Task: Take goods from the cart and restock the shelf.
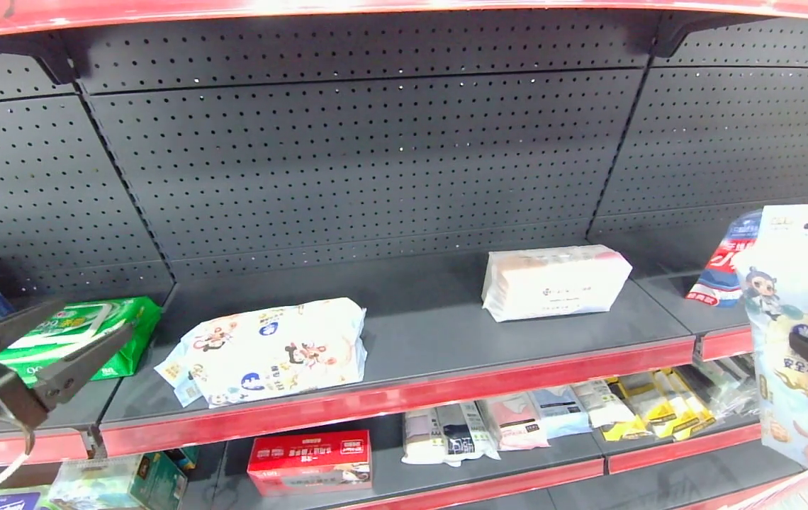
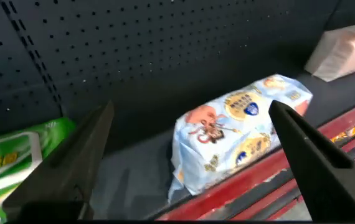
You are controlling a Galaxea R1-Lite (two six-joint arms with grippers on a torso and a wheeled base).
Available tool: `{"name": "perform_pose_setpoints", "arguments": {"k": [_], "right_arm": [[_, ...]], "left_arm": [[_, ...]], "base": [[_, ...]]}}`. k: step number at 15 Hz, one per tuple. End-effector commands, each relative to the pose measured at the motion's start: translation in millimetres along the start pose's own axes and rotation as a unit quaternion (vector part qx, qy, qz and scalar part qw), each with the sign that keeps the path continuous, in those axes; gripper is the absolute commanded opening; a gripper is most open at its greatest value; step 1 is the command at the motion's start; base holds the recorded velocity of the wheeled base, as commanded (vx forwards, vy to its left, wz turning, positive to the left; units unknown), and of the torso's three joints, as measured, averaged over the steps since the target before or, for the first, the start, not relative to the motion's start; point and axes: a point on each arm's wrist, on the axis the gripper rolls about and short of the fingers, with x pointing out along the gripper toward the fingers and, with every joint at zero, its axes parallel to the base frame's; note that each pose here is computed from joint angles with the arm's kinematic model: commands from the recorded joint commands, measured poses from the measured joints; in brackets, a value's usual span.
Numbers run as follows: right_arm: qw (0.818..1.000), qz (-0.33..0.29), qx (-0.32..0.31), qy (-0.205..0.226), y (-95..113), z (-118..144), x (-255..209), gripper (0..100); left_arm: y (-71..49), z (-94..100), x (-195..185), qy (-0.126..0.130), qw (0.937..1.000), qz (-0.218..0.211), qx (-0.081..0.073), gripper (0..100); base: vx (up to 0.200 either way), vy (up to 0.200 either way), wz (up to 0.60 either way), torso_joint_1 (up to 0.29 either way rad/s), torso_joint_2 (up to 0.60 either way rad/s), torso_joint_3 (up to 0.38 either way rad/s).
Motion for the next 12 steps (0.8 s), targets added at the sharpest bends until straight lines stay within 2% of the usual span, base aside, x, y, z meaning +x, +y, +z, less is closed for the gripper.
{"name": "perform_pose_setpoints", "arguments": {"k": [1, 3, 5, 6, 9, 10, 11, 12], "right_arm": [[1.0, -0.003, 0.001, -0.027, 0, -3, -16, 0], [0.999, -0.003, 0.004, -0.032, 1, -9, -23, 0], [0.999, -0.004, 0.009, -0.032, 2, -13, -26, 0], [0.999, 0.002, 0.009, -0.032, 2, -12, -25, 0], [1.0, 0.01, 0.003, -0.028, 3, -12, -23, 0], [0.999, 0.02, 0.001, -0.03, 4, -10, -21, 0], [0.999, 0.021, -0.002, -0.03, 4, -11, -21, 0], [0.999, 0.021, -0.007, -0.03, 5, -13, -22, 0]], "left_arm": [[-25.3, -7.2, -28, -0.011, 0.9999, -0.007, 0.008, 100], [-28.8, -3.3, -32, -0.017, 0.9997, -0.009, 0.013, 100], [-34.4, -0.1, -39, -0.03, 0.9992, -0.008, 0.025, 100], [-40.2, -0.5, -47, -0.038, 0.9988, -0.004, 0.03, 100], [-53.8, -8.7, -67, -0.019, 0.9994, 0.025, 0.015, 100], [-59.5, -9.8, -76, -0.003, 0.9991, 0.043, 0.003, 100], [-63.1, -8.3, -81, 0.005, 0.9989, 0.047, -0.002, 100], [-66.4, -8.7, -85, 0.008, 0.9989, 0.047, -0.003, 100]], "base": [[0.0, 0.0, 0.0, 0.0, 0.0, 0.0], [0.0, 0.0, 0.0, 0.0, 0.0, 0.0], [0.0, 0.0, 0.0, 0.0, 0.0, 0.0], [0.0, 0.0, 0.0, 0.0, 0.0, 0.0], [0.0, 0.0, 0.0, 0.0, 0.0, 0.0], [0.0, 0.0, 0.0, 0.0, 0.0, 0.0], [0.0, 0.0, 0.0, 0.0, 0.0, 0.0], [0.0, 0.0, 0.0, 0.0, 0.0, 0.0]]}}
